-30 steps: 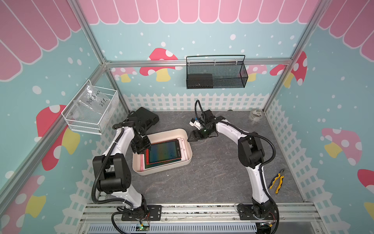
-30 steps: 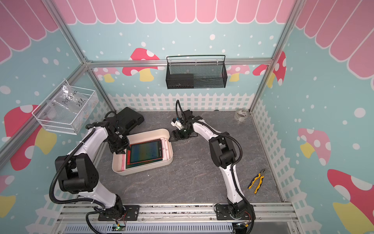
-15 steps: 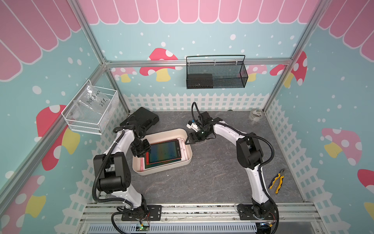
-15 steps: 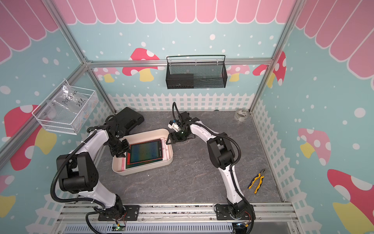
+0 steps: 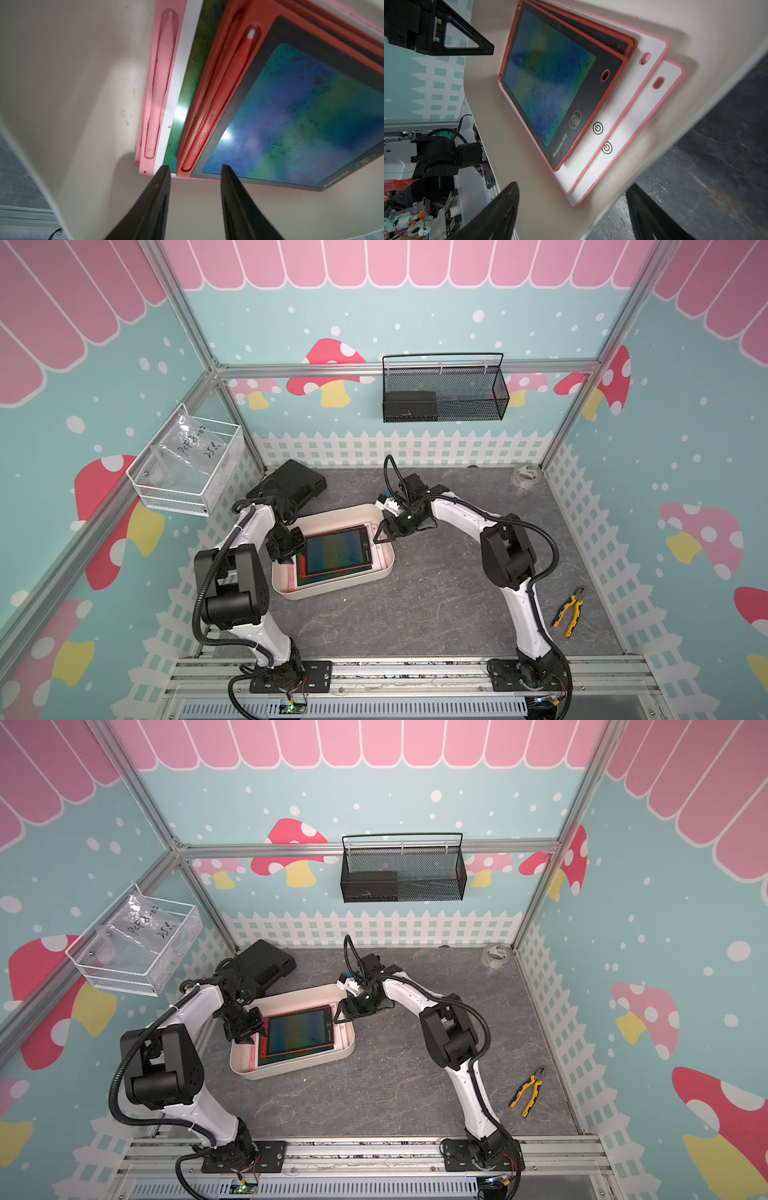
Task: Take out the writing tablet from the storage box
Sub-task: Adjust the storage box at the center of the board, then pick up the writing tablet from the storage box.
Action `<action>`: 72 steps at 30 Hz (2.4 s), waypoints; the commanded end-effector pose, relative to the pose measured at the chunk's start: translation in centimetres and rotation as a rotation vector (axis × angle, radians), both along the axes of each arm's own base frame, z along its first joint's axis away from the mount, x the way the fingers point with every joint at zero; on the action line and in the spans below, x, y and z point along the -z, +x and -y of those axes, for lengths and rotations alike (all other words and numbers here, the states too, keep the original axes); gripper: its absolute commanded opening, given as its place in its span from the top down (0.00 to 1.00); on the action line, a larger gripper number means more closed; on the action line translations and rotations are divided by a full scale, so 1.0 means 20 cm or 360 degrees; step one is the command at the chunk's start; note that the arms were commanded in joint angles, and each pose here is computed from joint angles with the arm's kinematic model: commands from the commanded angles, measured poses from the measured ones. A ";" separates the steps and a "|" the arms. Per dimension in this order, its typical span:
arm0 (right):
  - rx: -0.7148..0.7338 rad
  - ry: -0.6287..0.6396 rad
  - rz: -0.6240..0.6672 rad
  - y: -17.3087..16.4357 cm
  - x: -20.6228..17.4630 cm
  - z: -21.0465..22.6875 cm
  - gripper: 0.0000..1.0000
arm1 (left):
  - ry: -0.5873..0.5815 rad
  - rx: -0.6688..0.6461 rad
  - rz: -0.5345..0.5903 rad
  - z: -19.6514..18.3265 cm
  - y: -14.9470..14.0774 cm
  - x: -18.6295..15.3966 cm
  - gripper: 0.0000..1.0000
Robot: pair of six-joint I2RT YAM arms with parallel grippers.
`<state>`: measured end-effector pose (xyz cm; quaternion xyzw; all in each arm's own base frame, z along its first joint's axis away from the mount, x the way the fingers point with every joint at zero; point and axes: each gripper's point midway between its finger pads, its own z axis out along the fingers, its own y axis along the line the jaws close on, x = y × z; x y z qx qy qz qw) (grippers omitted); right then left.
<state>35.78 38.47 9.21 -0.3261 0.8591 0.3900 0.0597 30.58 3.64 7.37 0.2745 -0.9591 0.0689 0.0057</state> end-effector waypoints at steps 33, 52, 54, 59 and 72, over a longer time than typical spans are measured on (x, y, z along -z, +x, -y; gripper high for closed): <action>-0.0116 0.0099 -0.0031 -0.10 -0.05 -0.18 0.20 | 0.0139 0.0070 -0.0033 -0.15 -0.04 0.06 0.59; -0.0113 0.0105 -0.0027 -0.08 -0.05 -0.18 0.20 | 0.0066 0.0126 -0.0044 -0.11 -0.05 0.17 0.59; -0.0108 0.0103 -0.0032 -0.08 -0.04 -0.18 0.20 | 0.0060 0.0128 -0.0043 -0.11 -0.06 0.18 0.60; -0.0103 0.0104 -0.0026 -0.07 -0.04 -0.19 0.20 | 0.0039 0.0134 -0.0055 -0.10 -0.07 0.20 0.60; -0.0122 0.0122 -0.0029 -0.07 -0.05 -0.20 0.20 | -0.0100 0.0157 -0.0001 -0.01 -0.04 0.20 0.64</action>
